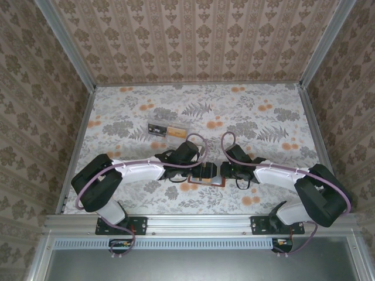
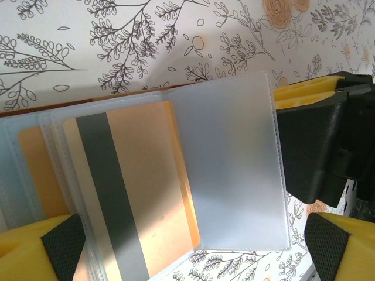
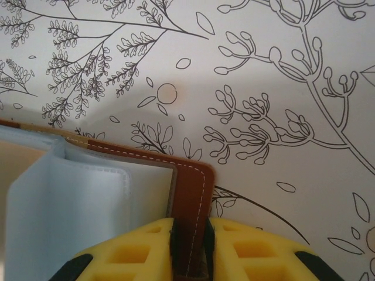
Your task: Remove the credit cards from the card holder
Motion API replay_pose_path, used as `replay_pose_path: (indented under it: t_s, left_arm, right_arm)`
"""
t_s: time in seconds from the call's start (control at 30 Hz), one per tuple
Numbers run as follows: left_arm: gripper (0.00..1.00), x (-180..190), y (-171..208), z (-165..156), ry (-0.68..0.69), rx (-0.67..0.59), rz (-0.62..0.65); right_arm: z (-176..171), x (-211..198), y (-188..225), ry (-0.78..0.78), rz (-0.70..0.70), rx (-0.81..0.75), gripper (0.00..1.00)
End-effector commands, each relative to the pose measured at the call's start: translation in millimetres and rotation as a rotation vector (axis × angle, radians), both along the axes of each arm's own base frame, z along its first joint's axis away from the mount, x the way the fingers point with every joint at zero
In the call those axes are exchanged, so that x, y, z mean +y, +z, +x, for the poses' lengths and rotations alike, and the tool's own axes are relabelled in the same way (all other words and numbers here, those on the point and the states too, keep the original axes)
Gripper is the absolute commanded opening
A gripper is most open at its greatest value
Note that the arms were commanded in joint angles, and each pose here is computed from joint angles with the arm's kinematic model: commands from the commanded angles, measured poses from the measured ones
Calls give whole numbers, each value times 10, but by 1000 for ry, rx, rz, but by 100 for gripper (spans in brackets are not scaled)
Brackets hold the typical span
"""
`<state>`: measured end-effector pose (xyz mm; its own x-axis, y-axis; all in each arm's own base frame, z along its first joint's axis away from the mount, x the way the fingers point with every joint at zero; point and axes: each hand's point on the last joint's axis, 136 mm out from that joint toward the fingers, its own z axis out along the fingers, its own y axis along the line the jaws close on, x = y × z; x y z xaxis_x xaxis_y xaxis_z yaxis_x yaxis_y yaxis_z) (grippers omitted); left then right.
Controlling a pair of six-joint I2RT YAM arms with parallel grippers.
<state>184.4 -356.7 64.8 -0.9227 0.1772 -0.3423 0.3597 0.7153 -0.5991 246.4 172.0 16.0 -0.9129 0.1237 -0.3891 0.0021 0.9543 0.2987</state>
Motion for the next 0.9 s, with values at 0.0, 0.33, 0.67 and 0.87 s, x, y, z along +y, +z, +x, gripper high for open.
replay_pose_path:
  t_s: [0.0,0.33,0.67,0.87]
  left_arm:
    - [100,-78,169,-33,-35,-29,-52]
    - [100,10,155,2,-22,-54,-4]
    - [100,14,114,-17,-24,-50,-8]
    - [100,19,124,-18,-22,-53,-14]
  right_arm:
    - [-5,101,-40,23,24,15,24]
    - [-1,-48,169,-14,-8,-42,29]
    - [14,-109,633,-22,18,-143,40]
    - [57,16,613,7,38,-119,41]
